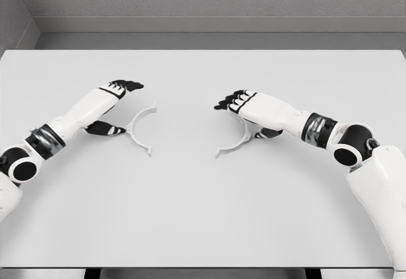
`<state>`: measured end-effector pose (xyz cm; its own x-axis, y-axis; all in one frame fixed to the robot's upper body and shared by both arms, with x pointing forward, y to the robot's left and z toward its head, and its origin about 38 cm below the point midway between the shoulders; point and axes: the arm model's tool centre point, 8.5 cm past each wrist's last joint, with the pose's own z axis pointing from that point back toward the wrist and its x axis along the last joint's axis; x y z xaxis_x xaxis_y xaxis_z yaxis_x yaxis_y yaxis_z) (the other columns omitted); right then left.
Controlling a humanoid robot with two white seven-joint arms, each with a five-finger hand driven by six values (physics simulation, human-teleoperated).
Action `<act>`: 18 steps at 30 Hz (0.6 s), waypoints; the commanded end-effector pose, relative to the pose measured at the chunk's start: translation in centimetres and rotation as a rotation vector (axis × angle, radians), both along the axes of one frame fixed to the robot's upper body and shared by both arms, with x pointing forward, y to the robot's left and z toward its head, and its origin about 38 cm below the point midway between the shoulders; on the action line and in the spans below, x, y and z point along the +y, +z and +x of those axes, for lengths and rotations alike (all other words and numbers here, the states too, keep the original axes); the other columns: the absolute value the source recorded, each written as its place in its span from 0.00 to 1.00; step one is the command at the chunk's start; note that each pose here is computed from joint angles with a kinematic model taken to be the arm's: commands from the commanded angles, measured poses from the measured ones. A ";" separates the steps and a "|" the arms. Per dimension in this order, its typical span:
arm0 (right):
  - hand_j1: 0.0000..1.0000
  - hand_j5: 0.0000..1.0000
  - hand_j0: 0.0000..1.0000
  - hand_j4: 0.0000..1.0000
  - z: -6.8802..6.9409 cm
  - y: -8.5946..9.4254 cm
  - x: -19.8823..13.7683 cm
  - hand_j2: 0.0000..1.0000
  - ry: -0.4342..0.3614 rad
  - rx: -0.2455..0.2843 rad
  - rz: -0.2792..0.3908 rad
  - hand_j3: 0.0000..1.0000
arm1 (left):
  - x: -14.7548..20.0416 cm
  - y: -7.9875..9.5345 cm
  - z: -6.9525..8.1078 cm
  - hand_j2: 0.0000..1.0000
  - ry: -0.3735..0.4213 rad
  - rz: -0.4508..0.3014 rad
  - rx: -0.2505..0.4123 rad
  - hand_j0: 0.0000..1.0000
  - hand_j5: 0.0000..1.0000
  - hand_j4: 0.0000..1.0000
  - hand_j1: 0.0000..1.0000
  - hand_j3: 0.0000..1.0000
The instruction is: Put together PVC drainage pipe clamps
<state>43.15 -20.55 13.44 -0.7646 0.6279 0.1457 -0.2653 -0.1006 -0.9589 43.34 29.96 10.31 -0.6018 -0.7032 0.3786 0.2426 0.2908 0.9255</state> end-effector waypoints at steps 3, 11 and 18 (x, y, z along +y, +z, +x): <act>1.00 1.00 1.00 1.00 0.0 0.0 0.3 1.00 0.005 0.004 0.008 1.00 | -1.0 0.0 0.0 1.00 -0.012 -0.026 -0.003 1.00 1.00 1.00 1.00 1.00; 1.00 1.00 1.00 1.00 0.0 0.2 1.5 1.00 0.023 0.000 0.027 1.00 | -2.6 0.0 -0.4 1.00 -0.042 -0.050 -0.013 1.00 1.00 1.00 1.00 1.00; 1.00 1.00 1.00 1.00 0.3 0.5 3.0 1.00 0.049 -0.008 0.027 1.00 | -4.1 0.4 -0.7 1.00 -0.077 -0.057 -0.028 1.00 1.00 1.00 1.00 1.00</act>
<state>43.65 -18.42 14.38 -0.7887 0.5986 0.1403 -0.2405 -0.0903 -0.9664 42.70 26.64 10.42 -0.6513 -0.6469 0.3967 0.2438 0.3167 0.9167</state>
